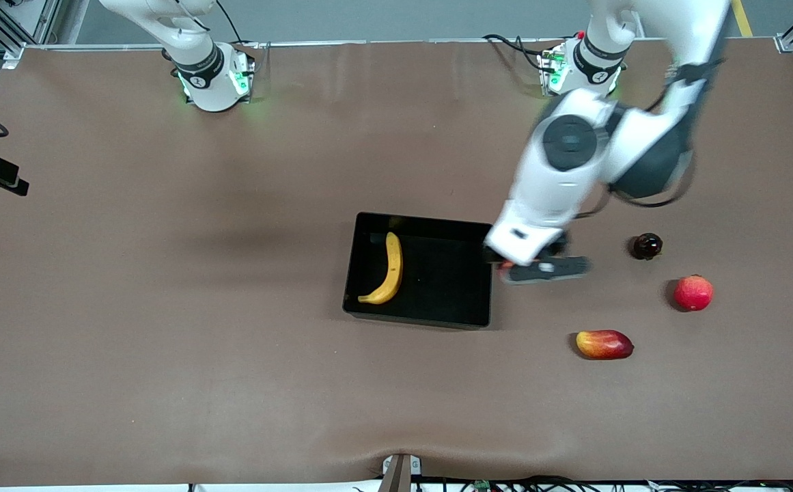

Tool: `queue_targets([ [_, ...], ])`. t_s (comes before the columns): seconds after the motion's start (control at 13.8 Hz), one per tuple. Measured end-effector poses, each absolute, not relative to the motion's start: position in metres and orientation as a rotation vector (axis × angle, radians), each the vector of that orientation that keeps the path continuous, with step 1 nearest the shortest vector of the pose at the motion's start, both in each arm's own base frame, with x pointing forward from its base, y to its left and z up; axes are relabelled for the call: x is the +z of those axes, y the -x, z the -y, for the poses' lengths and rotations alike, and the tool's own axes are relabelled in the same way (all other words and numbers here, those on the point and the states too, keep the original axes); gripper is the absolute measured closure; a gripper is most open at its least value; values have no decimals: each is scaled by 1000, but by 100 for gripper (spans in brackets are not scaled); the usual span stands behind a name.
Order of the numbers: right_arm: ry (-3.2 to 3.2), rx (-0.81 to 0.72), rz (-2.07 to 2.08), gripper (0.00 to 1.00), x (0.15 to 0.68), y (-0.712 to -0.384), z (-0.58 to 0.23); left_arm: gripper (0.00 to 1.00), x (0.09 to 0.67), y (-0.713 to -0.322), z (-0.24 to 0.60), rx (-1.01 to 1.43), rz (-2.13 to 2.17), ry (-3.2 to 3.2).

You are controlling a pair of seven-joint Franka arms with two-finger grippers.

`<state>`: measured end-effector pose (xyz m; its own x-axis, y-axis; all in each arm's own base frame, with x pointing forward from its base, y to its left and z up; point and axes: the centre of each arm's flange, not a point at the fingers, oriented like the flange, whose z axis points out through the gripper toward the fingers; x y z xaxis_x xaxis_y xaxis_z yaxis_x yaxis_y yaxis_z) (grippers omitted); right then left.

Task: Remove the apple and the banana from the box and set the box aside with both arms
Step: 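Carry the apple out of the tray toward the plum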

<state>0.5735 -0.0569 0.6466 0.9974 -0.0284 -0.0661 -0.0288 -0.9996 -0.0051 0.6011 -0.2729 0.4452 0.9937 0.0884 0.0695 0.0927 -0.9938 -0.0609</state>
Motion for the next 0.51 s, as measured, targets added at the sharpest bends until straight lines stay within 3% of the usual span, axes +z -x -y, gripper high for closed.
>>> queue_targets([
  [0.51, 3131, 102, -45, 0, 647, -574, 57, 33, 362, -616, 86, 203, 156, 3016],
])
